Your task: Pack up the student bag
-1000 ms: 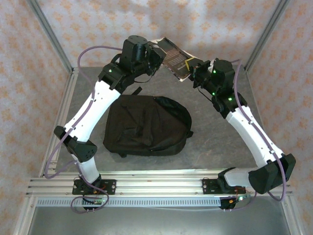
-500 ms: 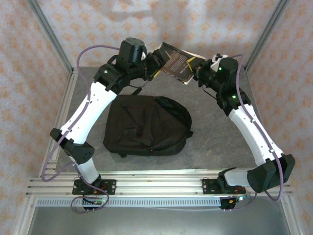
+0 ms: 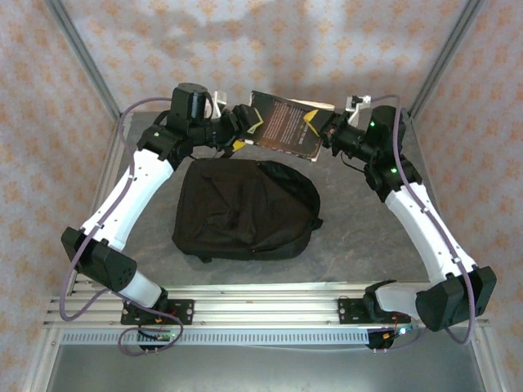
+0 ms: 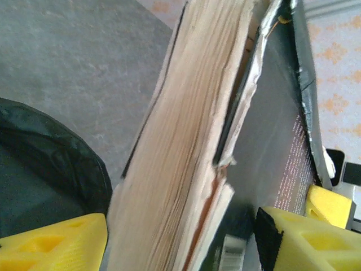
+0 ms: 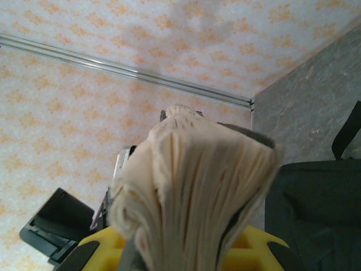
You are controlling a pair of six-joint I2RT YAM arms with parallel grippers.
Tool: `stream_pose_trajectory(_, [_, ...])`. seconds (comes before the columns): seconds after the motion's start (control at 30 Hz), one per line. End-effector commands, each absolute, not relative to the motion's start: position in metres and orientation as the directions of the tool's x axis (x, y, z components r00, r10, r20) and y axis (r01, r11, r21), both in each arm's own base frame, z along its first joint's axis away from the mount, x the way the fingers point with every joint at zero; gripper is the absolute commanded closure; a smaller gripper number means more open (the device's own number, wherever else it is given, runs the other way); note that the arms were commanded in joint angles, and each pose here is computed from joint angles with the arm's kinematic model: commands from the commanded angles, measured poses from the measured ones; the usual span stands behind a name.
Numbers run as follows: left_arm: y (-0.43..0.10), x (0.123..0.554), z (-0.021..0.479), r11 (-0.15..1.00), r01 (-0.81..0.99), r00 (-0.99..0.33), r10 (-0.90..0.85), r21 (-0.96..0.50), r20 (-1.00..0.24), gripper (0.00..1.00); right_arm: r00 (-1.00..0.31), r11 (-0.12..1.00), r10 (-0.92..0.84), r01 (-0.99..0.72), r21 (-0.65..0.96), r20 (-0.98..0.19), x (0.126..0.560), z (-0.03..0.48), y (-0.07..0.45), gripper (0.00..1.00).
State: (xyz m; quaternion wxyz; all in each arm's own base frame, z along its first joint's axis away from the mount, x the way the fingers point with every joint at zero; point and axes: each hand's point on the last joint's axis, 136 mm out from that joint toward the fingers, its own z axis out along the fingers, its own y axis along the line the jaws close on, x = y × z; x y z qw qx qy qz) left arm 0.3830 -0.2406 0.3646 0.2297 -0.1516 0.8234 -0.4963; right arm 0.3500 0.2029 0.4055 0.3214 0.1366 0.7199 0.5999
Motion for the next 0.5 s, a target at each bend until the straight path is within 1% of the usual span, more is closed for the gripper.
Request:
stream_pose_trajectory(0.0, [-0.247,0.374,0.414,0.339,0.122,-0.836,-0.472,-0.933,-0.281,0.3,-0.741,0.155,0.585,-0.297,0.942,-0.329,0.332,0.444,0.201,1.0])
stream_pose_trajectory(0.07, [-0.247,0.371,0.423,0.3,0.14,-0.829,-0.486,-0.944,-0.278,0.34,-0.737,0.14,0.608,-0.266,0.954,-0.295,0.337,0.44,0.198,1.0])
stream_pose_trajectory(0.1, [-0.247,0.37,0.427,0.274,0.149,-0.823,-0.498,-0.95,-0.272,0.38,-0.732,0.13,0.625,-0.243,0.961,-0.269,0.34,0.437,0.195,1.0])
stream_pose_trajectory(0.13, [-0.246,0.37,0.429,0.253,0.15,-0.818,-0.511,-0.956,-0.263,0.42,-0.72,0.113,0.644,-0.245,0.963,-0.259,0.335,0.443,0.19,1.0])
stream_pose_trajectory(0.2, [-0.244,0.369,0.434,0.201,0.16,-0.804,-0.541,-0.967,-0.245,0.6,-0.71,0.063,0.673,-0.227,0.972,-0.21,0.339,0.445,0.186,1.0])
stream_pose_trajectory(0.27, [-0.243,0.368,0.437,0.171,0.173,-0.797,-0.554,-0.97,-0.24,0.74,-0.711,0.017,0.681,-0.222,0.975,-0.174,0.343,0.449,0.186,1.0])
stream_pose_trajectory(0.37, [-0.243,0.366,0.438,0.162,0.187,-0.797,-0.552,-0.969,-0.246,0.97,-0.716,-0.014,0.68,-0.23,0.973,-0.159,0.343,0.457,0.187,1.0])
stream_pose_trajectory(0.4, [-0.243,0.366,0.438,0.162,0.189,-0.796,-0.553,-0.968,-0.248,1.0,-0.715,-0.015,0.681,-0.231,0.973,-0.159,0.343,0.458,0.187,1.0])
stream_pose_trajectory(0.43, [-0.242,0.366,0.44,0.164,0.195,-0.792,-0.556,-0.967,-0.254,1.0,-0.716,-0.017,0.68,-0.234,0.972,-0.16,0.342,0.461,0.187,0.86])
stream_pose_trajectory(0.47, [-0.241,0.365,0.442,0.172,0.204,-0.784,-0.562,-0.964,-0.266,1.0,-0.717,-0.021,0.679,-0.23,0.973,-0.155,0.342,0.461,0.187,0.68])
